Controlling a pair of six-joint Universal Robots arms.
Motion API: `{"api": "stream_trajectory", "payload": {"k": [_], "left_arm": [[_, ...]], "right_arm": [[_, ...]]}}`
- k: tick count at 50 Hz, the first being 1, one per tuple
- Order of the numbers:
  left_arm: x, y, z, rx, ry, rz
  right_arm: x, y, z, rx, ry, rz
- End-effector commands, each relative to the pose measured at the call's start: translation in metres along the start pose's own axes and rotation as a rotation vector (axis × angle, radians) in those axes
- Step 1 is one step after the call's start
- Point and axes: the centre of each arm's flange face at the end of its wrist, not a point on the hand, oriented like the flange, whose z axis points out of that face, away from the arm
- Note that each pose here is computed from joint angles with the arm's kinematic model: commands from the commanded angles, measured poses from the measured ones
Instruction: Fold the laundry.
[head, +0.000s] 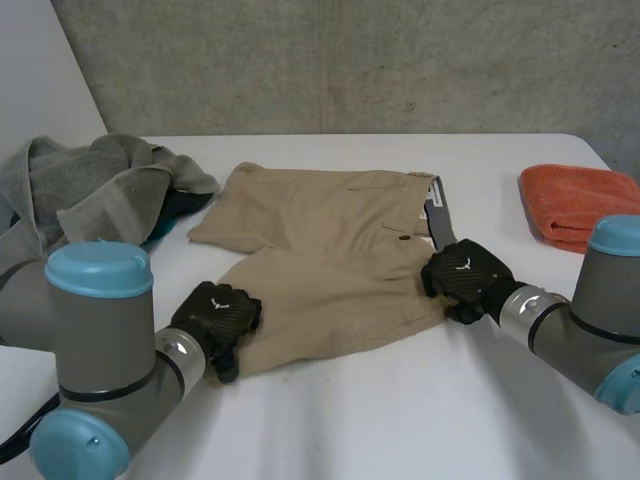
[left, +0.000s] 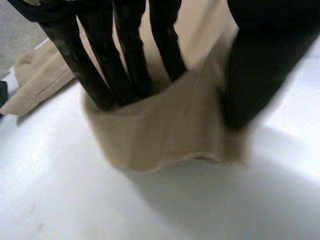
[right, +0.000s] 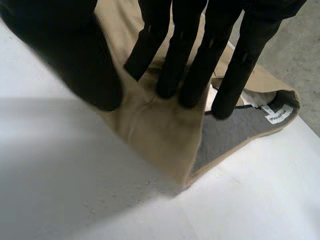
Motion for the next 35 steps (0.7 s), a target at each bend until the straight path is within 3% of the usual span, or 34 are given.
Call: {"api": "stream_trajectory", "payload": {"k": [1,7,12,18,25,35], "left_arm": [[-0.007,-0.004,0.010,0.053,-0.096,0.061],[-0.012,-0.020,-0.003,0.113,-0.118,0.054],[-0.010,-0.030,-0.031,0.111,-0.051,0.066],[-0.001,-0.028,-0.074,0.013,0.109,0.104],[0.008,-0.020,-0.088,-0.099,0.242,0.149],[-0.024,-0.037,-0.035,-0.070,0.115,0.216]], "right_arm": [[0.006,-0.007,-0.003,-0.008,0.055,-0.003],[0.015,-0.027,-0.024,-0.002,0.091,-0.005],[0.018,-0.044,-0.054,-0.041,0.045,0.002],[0.010,-0.047,-0.101,-0.254,-0.151,-0.018],[-0.008,-0.044,-0.133,-0.444,-0.456,-0.069],[-0.001,-0.048,-0.112,-0.453,-0.294,0.019]]}}
